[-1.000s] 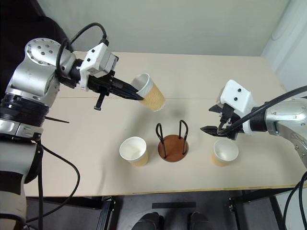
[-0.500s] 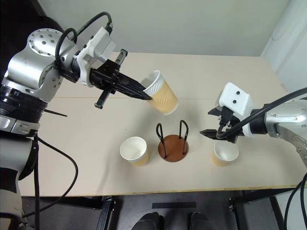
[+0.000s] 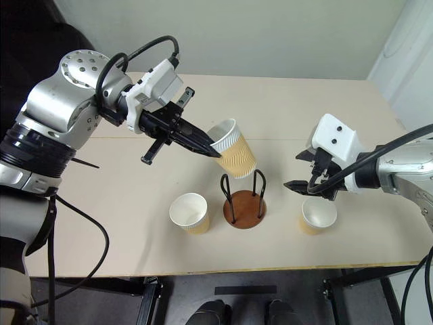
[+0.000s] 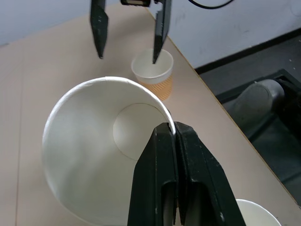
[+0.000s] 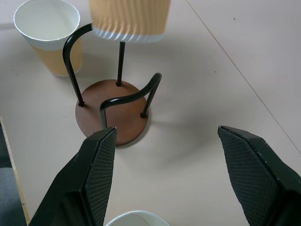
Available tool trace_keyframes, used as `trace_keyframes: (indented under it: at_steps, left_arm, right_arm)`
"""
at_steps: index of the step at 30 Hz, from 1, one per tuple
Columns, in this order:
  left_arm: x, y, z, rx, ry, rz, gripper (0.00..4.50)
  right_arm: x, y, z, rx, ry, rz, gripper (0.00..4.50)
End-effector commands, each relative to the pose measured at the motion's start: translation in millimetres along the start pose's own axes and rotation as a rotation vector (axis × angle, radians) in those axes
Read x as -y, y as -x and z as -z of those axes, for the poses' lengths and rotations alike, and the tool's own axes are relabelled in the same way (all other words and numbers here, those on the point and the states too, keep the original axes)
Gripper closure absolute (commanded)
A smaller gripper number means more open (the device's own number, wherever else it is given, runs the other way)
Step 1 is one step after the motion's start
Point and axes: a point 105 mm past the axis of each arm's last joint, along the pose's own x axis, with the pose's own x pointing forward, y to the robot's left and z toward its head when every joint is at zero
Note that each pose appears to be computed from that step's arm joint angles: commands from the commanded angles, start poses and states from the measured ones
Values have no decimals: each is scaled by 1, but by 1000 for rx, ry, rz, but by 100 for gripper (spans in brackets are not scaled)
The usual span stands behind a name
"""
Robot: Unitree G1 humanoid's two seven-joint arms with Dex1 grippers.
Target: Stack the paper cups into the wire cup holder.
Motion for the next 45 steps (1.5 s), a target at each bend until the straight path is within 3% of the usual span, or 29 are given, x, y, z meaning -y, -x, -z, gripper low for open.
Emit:
trace_keyframes:
  at_steps: [1, 9, 19, 23, 32, 33, 40, 45]
  left_arm:
    - [8, -1, -4, -9, -29, 52, 446]
    - [12, -2, 15, -97, -43, 65, 446]
    - [10, -3, 25, -98, -47, 50, 446]
    - [8, -3, 26, -100, -55, 41, 354]
    - [-4, -4, 16, -31, -72, -5, 26]
    - [-6, -4, 13, -11, -76, -19, 8]
    - [-40, -1, -4, 78, -170, -259, 8]
    - [-34, 6, -22, 211, -121, -275, 8]
  right_arm:
    - [3, 9, -9, 19, 39, 46, 103]
    - [4, 10, -9, 19, 37, 55, 103]
    - [5, 9, -8, 22, 37, 64, 103]
    - [5, 9, -8, 21, 36, 66, 103]
    - [6, 9, -7, 22, 40, 74, 103]
    - [6, 9, -7, 23, 42, 76, 103]
    - [23, 10, -13, 62, 71, 178, 103]
    - [10, 12, -27, 150, 20, 97, 103]
